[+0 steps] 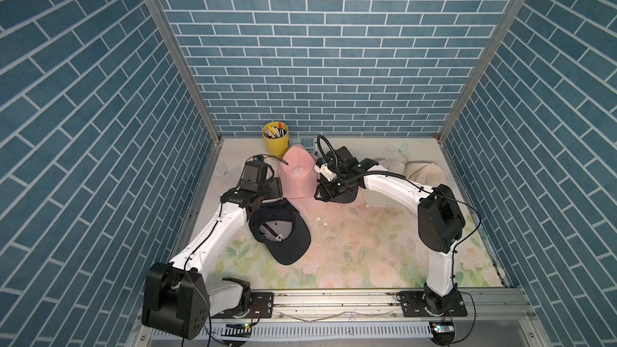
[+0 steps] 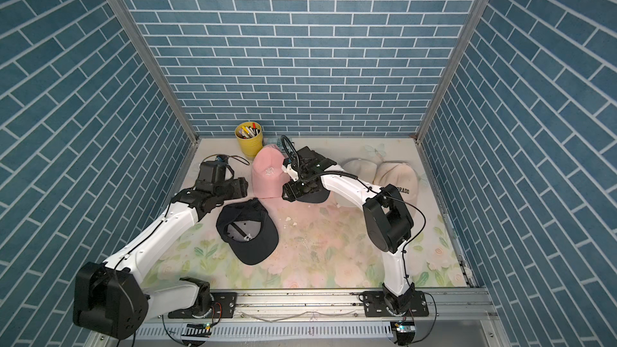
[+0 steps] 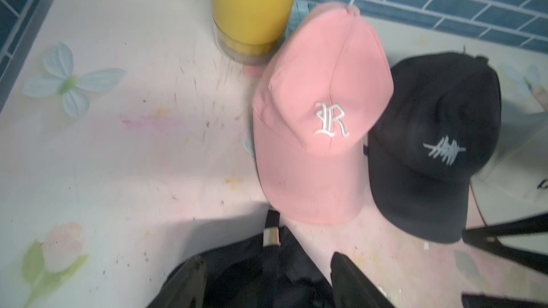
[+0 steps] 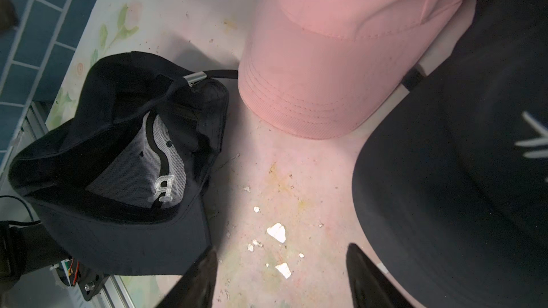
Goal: Open the adjustable buckle of the baseball cap
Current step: Place the baseball cap at the center of the board, then pick up the baseball cap from the center of the board.
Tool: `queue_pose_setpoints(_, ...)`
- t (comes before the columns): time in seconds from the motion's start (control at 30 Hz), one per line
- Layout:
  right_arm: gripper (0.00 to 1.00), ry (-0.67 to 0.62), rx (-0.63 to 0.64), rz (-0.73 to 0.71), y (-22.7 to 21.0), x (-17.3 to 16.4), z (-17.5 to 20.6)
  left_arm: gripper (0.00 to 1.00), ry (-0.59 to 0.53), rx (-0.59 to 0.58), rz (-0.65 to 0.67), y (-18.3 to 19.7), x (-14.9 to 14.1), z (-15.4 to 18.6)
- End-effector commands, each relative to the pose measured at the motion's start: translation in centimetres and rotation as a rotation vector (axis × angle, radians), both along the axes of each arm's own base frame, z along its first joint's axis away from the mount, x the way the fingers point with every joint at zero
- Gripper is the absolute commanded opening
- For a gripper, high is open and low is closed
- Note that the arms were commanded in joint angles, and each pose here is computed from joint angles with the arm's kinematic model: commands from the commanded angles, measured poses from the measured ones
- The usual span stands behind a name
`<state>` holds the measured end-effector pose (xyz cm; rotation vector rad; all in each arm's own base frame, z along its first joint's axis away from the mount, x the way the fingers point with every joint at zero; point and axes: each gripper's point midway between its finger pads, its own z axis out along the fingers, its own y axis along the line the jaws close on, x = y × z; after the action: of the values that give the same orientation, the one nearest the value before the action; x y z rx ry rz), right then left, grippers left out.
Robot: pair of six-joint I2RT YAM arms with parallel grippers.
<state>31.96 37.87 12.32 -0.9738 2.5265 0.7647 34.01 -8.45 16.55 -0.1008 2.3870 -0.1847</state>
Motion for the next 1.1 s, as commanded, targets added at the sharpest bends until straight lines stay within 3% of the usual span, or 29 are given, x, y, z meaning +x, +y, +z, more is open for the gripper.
queue_pose_setpoints(0.0,0.69,-0.034,-0.005,-0.025,-0.7,0.5,0.7,0.71,0.144,0.089,0.018,0.3,-3.3,-2.8)
queue_pose_setpoints(0.17,0.7,-0.113,-0.047,-0.088,-3.0,1.3,1.0,0.7,0.242,0.147,0.003,-0.7,-4.8,-5.4)
queue_pose_setpoints(0.37,0.7,-0.152,-0.072,-0.153,-5.7,2.1,1.7,0.69,0.351,0.317,0.024,0.3,-4.5,-8.1)
queue_pose_setpoints(0.7,0.71,-0.164,-0.075,-0.191,-7.4,2.1,1.6,0.64,0.372,0.431,0.072,1.3,-3.2,-8.8)
queue_pose_setpoints(0.83,0.71,-0.168,-0.071,-0.206,-7.7,2.7,1.6,0.47,0.361,0.45,0.092,1.8,-3.2,-8.3)
queue_pose_setpoints(0.97,0.71,-0.167,-0.056,-0.206,-7.6,3.2,1.8,0.17,0.354,0.438,0.096,1.7,-3.2,-7.6)
queue_pose_setpoints(1.07,0.7,-0.172,-0.037,-0.193,-7.2,3.4,2.4,0.02,0.319,0.423,0.088,1.1,-2.8,-5.9)
